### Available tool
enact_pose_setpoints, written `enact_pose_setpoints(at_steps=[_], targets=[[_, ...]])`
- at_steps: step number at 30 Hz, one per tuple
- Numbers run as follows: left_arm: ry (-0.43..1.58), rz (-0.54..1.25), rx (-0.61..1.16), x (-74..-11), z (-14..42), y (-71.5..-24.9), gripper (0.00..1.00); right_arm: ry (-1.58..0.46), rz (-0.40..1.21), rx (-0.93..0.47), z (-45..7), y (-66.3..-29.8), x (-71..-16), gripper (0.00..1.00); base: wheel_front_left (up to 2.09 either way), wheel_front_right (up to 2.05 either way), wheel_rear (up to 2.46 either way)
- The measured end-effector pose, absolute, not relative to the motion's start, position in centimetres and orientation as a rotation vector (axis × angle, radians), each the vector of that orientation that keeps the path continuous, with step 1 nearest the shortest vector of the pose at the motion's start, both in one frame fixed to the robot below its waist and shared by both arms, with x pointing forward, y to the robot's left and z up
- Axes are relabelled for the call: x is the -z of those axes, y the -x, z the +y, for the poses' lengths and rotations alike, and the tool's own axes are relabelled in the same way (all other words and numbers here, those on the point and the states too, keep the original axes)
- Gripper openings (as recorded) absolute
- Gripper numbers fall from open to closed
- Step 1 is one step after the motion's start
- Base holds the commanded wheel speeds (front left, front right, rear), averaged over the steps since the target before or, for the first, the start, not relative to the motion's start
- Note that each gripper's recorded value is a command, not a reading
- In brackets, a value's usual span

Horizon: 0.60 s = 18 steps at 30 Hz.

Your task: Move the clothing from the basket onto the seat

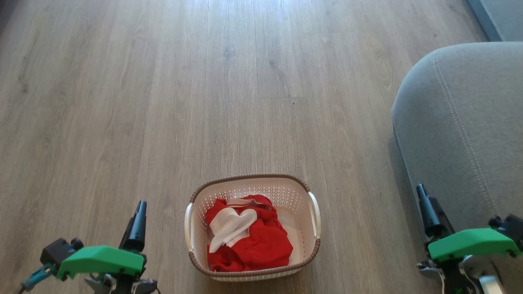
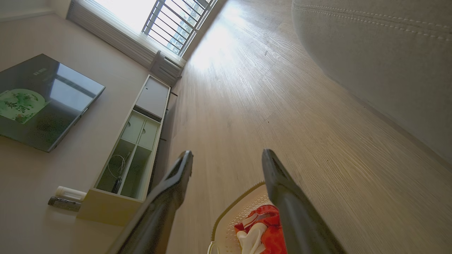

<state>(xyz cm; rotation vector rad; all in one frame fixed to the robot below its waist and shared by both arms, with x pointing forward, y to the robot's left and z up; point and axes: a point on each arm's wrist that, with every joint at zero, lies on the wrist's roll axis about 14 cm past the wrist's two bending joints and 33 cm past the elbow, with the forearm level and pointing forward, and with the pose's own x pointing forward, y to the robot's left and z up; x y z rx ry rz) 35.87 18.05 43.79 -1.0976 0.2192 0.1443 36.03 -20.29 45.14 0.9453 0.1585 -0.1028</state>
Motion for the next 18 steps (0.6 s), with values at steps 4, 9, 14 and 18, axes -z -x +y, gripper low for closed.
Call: enact_pose_setpoints(at_steps=[4,9,14,18], targets=[[1.061,0.217,-0.147,-43.87,18.17,-35.90,1.00,-0.895,0.154,0.090,-20.22,-36.27,-45.40,1.00,0.00,0.00,0.00],[0.995,0.210,-0.145,-44.05,18.22,-35.94,1.00,-0.809,0.144,0.068,-20.22,-36.78,-45.95,1.00,0.00,0.00,0.00],[0.927,0.206,-0.141,-44.17,18.23,-35.96,1.00,-0.734,0.145,0.057,-20.16,-36.81,-46.01,1.00,0.00,0.00,0.00],[0.870,0.203,-0.139,-44.29,18.27,-36.00,1.00,-0.674,0.137,0.049,-20.13,-36.85,-46.14,1.00,0.00,0.00,0.00]])
